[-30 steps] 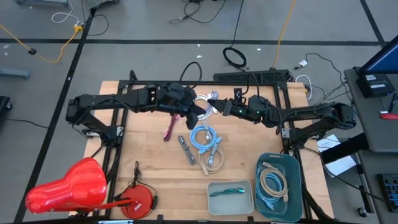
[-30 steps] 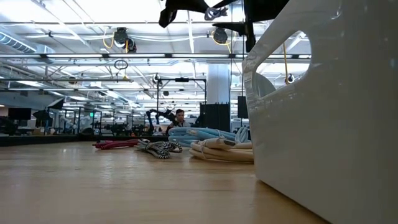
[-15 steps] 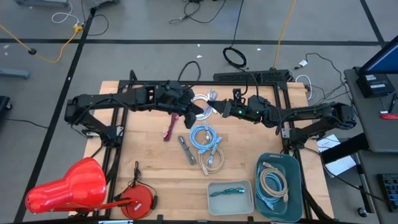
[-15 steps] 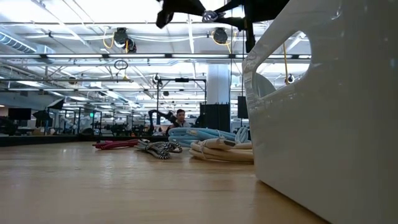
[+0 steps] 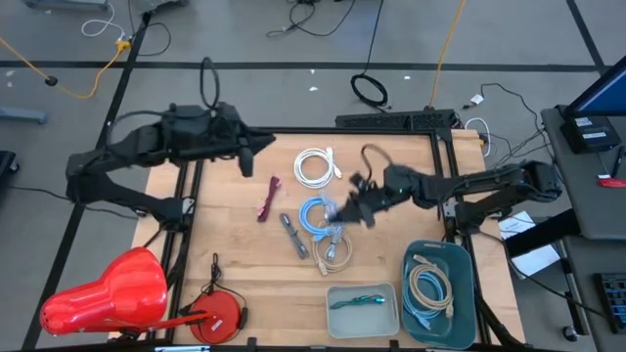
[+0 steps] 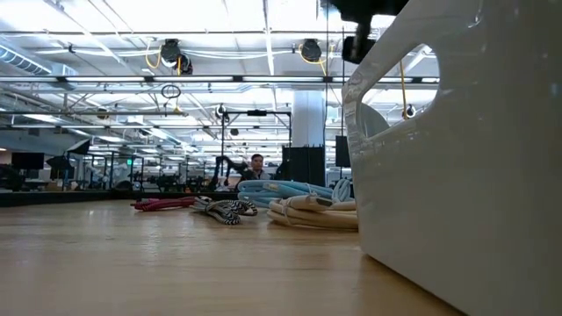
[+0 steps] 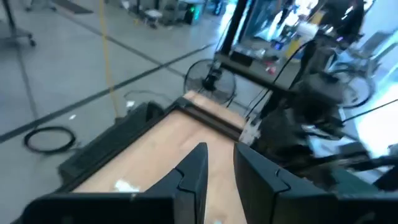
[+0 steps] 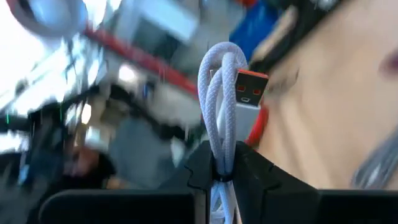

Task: Pick & Place USB Port
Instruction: Put the gray and white USB cable into the gray bin

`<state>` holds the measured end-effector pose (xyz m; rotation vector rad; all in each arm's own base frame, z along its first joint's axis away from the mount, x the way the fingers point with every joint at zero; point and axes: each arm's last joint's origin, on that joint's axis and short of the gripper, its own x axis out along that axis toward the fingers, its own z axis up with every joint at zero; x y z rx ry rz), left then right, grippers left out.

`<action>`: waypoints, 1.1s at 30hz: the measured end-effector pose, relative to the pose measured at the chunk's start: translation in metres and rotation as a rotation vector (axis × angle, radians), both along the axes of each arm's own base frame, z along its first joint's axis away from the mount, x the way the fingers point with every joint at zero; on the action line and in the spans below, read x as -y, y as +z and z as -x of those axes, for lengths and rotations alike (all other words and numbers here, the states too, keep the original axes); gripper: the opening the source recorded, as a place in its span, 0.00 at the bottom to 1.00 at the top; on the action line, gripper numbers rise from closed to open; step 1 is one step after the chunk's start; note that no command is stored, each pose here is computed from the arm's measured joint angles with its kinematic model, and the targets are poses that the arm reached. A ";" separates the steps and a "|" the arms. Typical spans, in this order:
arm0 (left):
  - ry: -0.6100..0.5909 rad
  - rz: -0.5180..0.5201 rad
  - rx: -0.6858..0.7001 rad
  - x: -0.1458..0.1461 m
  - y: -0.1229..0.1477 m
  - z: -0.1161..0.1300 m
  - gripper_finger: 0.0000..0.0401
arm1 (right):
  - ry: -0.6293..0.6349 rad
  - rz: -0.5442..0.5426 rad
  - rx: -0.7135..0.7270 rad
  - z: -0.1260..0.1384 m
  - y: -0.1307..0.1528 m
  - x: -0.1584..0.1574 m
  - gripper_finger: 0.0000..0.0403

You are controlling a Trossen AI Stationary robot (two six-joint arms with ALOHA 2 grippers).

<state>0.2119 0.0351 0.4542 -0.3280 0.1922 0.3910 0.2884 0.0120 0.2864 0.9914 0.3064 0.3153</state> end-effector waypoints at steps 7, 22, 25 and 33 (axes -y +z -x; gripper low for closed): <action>0.006 0.066 -0.104 0.008 -0.008 0.015 0.19 | 0.257 0.001 -0.221 0.011 -0.003 -0.063 0.08; -0.118 0.192 -0.218 0.074 -0.036 -0.021 0.19 | 0.305 0.249 -0.499 0.034 0.008 -0.140 0.08; -0.091 0.225 -0.208 0.092 -0.040 -0.024 0.19 | 0.360 0.305 -0.582 0.034 -0.013 -0.158 0.08; -0.046 0.224 -0.201 0.140 -0.056 -0.029 0.19 | 0.445 0.471 -0.778 0.027 -0.075 -0.188 0.08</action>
